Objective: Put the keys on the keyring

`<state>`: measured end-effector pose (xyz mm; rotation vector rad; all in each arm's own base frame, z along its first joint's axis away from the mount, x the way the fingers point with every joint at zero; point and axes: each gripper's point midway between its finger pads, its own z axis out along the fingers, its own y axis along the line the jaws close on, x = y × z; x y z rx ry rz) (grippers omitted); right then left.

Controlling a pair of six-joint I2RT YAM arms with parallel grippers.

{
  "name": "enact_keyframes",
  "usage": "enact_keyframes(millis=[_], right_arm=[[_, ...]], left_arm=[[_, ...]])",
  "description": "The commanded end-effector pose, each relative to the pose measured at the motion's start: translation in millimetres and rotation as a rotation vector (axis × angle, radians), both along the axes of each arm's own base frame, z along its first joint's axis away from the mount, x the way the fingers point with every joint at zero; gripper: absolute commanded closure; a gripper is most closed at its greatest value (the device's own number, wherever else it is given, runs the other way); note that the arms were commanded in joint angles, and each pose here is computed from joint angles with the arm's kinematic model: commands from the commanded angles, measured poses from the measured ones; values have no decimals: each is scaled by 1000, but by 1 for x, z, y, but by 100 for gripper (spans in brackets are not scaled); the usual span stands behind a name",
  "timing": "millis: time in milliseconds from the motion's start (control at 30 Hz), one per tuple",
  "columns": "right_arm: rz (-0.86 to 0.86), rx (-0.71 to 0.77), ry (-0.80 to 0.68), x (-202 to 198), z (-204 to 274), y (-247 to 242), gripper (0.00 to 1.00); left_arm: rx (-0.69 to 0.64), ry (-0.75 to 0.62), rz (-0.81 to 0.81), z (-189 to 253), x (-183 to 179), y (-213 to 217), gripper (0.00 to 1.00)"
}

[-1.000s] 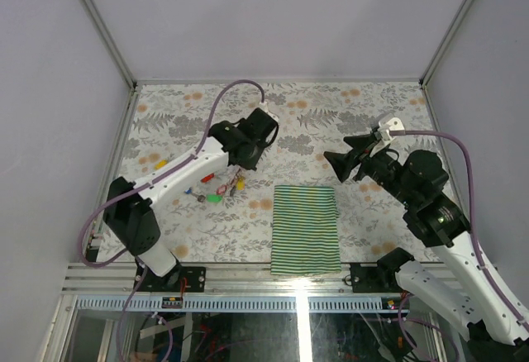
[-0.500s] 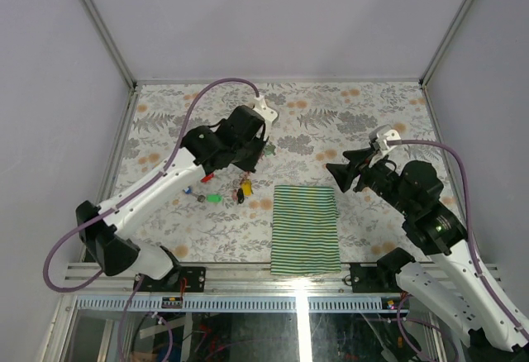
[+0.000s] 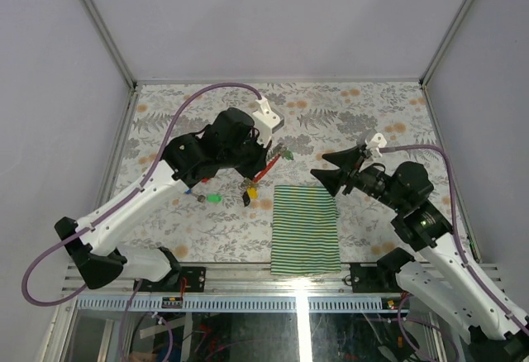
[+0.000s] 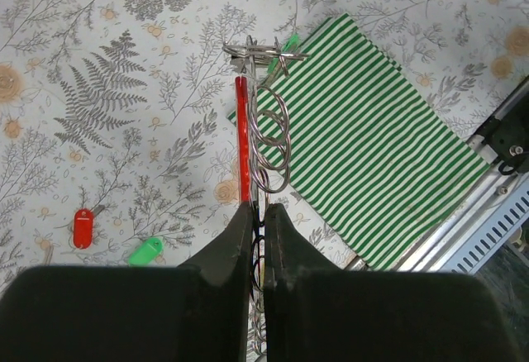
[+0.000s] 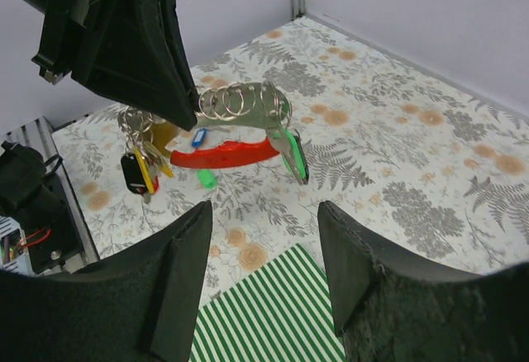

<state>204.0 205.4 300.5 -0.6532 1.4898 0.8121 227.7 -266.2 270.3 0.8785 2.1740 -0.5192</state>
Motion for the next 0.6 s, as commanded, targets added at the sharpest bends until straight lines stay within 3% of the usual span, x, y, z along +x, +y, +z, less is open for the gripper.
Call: enact_keyframes(millis=[0,267,567], right_arm=[[88,91,-92,-4,31,22,39],[194,112,-117,-29,30,53,49],[286,111,-341,-64,37,60,56]], left_arm=[[-112,-91,-76,40,-4,-16,100],[-181,-143,-152,57,-21,-14,100],[-234,-163,-216,72,-35,-15,100]])
